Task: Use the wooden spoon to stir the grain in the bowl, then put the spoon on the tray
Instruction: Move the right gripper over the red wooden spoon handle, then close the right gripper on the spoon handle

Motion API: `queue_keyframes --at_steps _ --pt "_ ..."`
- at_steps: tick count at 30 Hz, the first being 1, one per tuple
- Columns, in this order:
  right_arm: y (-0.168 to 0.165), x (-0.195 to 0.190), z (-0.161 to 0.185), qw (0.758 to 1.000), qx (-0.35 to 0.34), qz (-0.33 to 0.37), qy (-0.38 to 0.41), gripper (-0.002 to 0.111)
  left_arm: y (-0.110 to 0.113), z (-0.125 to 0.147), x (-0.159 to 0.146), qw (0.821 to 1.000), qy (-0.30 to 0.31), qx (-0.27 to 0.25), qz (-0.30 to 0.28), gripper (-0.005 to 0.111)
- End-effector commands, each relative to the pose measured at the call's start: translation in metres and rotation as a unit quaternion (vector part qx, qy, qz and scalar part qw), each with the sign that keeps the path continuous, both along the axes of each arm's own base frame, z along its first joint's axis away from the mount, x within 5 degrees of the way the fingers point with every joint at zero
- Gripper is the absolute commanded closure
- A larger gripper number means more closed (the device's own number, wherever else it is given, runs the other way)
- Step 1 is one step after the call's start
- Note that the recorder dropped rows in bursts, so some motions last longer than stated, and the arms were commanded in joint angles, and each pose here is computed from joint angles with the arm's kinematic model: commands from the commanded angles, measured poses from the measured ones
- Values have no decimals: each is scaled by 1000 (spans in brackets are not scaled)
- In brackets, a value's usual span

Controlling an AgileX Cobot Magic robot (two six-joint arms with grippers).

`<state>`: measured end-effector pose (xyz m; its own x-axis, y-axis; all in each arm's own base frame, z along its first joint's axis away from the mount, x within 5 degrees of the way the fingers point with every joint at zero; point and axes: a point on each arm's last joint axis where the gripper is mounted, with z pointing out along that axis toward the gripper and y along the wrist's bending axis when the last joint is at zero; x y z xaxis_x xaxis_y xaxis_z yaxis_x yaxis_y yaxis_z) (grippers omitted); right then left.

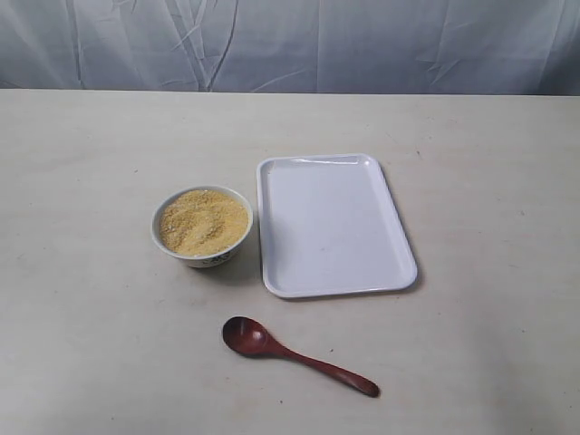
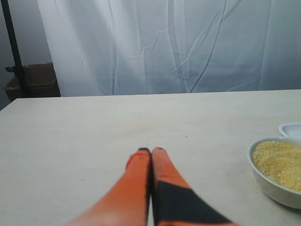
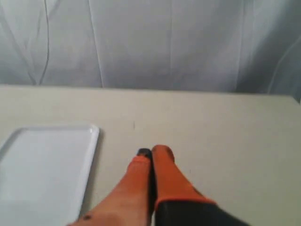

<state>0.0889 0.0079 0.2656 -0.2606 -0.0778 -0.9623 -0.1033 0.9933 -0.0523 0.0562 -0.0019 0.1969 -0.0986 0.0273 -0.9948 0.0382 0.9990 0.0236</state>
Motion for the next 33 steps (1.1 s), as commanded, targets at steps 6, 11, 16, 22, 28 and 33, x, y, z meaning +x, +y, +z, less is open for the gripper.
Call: queue_keyframes --at_steps 6,11,16,22,28,33 --pt "32 75 -6 952 -18 112 286 109 0 1 0 1000 -7 2 -1 107" --pt "76 98 -23 906 -49 242 343 109 0 1 0 1000 -7 2 -1 107" --pt "154 102 -51 836 -131 372 381 109 0 1 0 1000 -7 2 -1 107" --pt "210 86 -84 785 -227 429 385 91 0 1 0 1000 -7 2 -1 107" --pt "238 81 -107 772 -305 404 385 86 0 1 0 1000 -7 2 -1 107" --pt "239 83 -124 758 -316 382 423 69 0 1 0 1000 -7 2 -1 107"
